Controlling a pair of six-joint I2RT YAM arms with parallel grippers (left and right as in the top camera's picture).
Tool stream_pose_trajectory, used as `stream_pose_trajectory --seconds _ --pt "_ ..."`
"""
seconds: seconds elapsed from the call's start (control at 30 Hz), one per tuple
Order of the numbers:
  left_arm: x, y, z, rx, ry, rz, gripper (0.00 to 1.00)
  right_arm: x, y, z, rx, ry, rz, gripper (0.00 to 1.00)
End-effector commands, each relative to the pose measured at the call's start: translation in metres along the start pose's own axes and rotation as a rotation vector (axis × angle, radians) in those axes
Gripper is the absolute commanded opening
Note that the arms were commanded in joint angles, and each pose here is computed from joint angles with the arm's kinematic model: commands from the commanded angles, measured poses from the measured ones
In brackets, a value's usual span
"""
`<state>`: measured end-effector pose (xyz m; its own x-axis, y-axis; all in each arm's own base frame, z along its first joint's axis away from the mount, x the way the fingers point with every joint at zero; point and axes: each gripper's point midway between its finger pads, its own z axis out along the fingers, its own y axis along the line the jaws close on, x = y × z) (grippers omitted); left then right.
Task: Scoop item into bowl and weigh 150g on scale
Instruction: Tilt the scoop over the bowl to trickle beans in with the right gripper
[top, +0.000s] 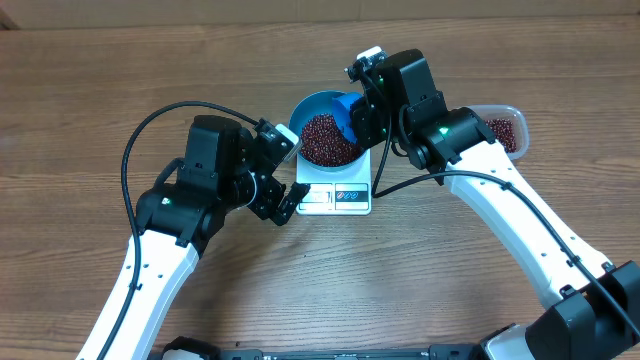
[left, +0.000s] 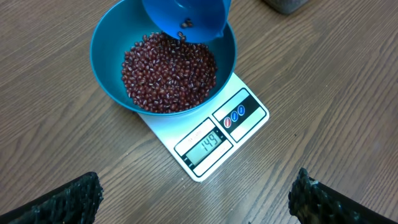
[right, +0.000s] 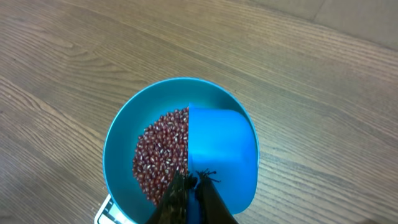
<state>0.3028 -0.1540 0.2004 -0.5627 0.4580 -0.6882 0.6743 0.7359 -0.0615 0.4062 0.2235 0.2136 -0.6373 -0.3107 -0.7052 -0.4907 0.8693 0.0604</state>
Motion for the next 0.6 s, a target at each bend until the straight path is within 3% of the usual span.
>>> stream_pose_trajectory --seconds 0.0,0.57 --pt "0.003 -0.001 0.003 0.017 0.006 0.008 1.00 -0.018 0.001 -0.008 -0.004 -0.060 -0.003 0.04" --pt "0.003 -0.001 0.003 0.017 0.006 0.008 1.00 -0.018 0.014 -0.008 -0.081 -0.063 -0.002 0.04"
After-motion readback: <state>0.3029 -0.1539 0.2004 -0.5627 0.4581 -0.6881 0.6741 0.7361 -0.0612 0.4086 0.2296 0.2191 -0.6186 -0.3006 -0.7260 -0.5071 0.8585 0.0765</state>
